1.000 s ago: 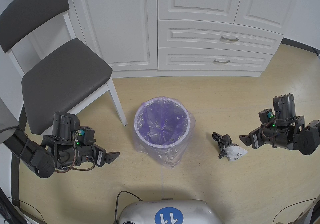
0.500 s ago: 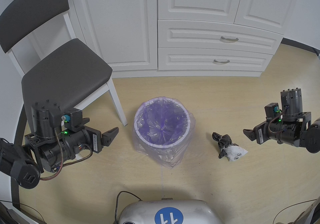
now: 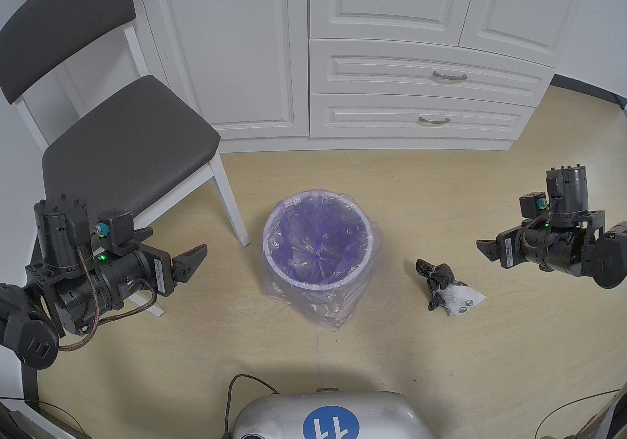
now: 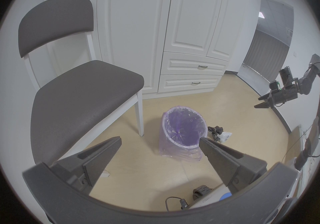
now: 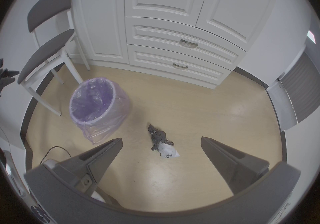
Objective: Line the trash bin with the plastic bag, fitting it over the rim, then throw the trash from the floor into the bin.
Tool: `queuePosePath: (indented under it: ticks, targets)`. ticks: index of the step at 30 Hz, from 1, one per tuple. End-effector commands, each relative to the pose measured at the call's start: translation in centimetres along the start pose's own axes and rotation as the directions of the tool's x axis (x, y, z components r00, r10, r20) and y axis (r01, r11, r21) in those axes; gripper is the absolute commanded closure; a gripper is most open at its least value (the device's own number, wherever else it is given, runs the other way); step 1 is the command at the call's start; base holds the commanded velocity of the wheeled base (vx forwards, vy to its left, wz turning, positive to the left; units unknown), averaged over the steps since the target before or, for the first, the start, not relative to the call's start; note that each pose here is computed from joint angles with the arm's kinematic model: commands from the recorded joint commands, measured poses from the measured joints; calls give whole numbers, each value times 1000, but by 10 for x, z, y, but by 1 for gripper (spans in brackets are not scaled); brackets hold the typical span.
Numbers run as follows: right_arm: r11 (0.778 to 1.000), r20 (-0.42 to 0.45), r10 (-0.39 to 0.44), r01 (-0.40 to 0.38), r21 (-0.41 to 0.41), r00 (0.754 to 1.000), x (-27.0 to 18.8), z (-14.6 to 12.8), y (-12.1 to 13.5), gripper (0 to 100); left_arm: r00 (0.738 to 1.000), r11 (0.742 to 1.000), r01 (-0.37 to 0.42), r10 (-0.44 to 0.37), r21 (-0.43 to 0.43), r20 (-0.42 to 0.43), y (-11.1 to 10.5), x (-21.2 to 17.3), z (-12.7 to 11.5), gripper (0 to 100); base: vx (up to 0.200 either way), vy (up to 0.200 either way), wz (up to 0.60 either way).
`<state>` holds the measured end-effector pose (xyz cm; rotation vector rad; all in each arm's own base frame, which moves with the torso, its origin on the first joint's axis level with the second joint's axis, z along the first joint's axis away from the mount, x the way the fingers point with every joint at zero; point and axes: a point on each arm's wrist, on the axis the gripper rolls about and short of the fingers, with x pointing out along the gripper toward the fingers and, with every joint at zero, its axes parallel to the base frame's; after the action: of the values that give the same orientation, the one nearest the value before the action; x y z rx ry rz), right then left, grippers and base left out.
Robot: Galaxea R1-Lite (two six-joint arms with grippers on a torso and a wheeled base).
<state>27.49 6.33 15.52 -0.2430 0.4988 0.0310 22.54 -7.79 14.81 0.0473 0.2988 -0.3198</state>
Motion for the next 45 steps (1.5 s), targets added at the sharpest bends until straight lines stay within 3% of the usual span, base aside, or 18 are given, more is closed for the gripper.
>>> queuePosePath:
  ticks: [1,14,18,21,23,24,27,33,38,45]
  targets:
    - [999,-55,-31,33,26,998,34,-5,-11,0,1000,1000,4,-4,-9,1,6,2,1,0,0,0,0]
    - [995,-194,-45,61,76,980,97,-21,-23,0,1000,1000,-19,19,10,19,12,10,5,0,0,0,0]
    - [984,-286,-2,54,171,958,129,-27,-28,0,1000,1000,-19,19,9,21,12,11,6,0,0,0,0]
    - [973,-333,43,36,226,942,146,-31,-31,0,999,1000,-23,23,10,22,14,10,6,0,0,0,0]
    - [958,-369,116,-6,287,922,163,-39,-34,0,999,1000,-23,23,10,25,14,10,7,0,0,0,0]
    - [937,-382,213,-77,341,899,184,-47,-33,0,999,1000,-26,26,9,25,14,10,7,0,0,0,0]
    - [915,-393,264,-100,391,881,214,-58,-31,0,999,1000,-26,26,9,24,14,10,7,0,0,0,0]
    - [896,-394,259,-67,439,882,272,-81,-32,0,999,999,-44,44,11,25,19,12,8,0,0,0,0]
    - [864,-399,334,-108,492,854,296,-89,-44,0,999,999,-46,45,29,14,19,13,5,0,0,0,0]
    - [864,-418,334,-97,494,845,310,-99,-42,0,999,998,-45,45,45,8,18,13,3,0,0,0,0]
